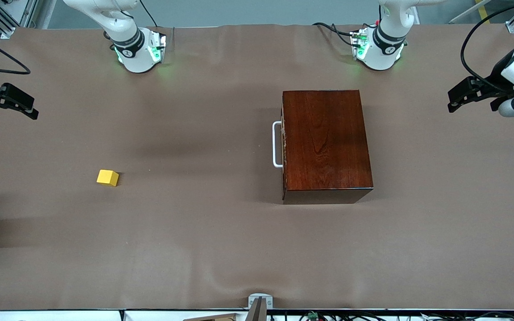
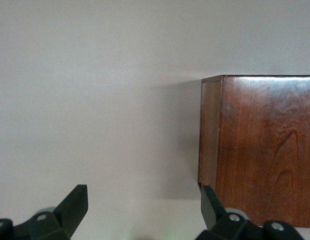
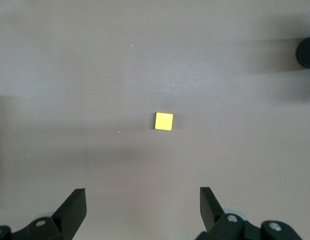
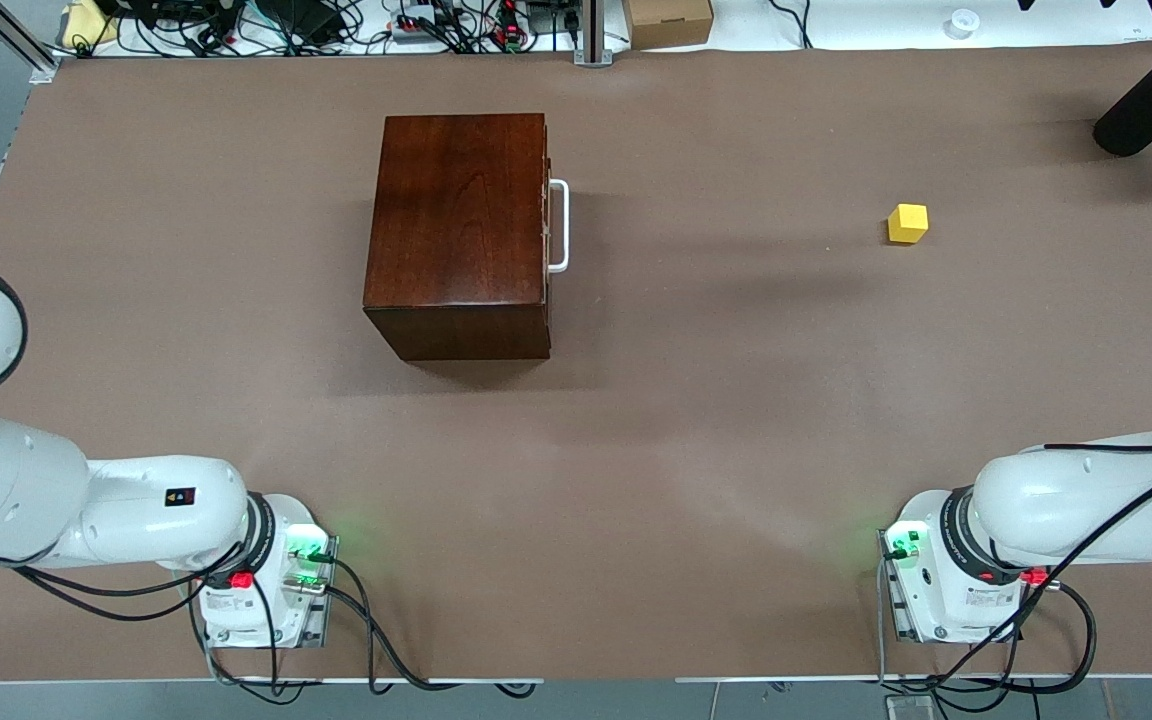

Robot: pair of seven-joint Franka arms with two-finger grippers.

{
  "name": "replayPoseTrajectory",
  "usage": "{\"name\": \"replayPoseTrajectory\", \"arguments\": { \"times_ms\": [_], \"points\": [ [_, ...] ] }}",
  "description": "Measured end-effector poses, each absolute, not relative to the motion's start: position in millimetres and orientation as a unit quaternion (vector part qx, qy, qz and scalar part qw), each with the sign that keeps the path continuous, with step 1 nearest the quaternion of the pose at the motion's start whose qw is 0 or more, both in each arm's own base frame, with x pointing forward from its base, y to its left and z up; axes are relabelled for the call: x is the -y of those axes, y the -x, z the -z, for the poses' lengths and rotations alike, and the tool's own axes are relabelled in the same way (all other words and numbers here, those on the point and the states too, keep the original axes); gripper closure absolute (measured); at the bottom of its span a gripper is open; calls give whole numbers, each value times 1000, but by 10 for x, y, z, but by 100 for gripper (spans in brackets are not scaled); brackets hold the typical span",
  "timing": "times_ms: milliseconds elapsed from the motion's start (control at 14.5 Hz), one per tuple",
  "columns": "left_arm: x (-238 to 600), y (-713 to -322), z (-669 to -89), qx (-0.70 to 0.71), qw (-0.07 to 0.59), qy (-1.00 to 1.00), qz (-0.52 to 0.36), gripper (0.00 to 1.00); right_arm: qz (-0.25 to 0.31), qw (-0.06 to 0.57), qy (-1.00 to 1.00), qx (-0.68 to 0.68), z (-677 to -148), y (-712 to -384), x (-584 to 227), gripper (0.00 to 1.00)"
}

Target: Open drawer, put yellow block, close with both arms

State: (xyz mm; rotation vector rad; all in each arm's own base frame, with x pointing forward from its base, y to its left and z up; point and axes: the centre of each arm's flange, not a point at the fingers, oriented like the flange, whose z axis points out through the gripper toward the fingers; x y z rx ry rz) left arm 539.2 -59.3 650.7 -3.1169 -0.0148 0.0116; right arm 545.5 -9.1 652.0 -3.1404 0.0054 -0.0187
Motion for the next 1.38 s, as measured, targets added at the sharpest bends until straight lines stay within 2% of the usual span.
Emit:
{"name": "replayPoseTrajectory", "arguments": {
  "times_ms": [830, 1383],
  "points": [
    [677, -5402, -6546, -3, 11, 1000, 1, 0, 6, 1, 1000, 0, -6520, -5456, 71, 0],
    [1796, -5380, -6153, -9, 14, 999, -32, 0, 6, 1, 1000, 1, -6521, -5456, 59, 0]
  ]
}}
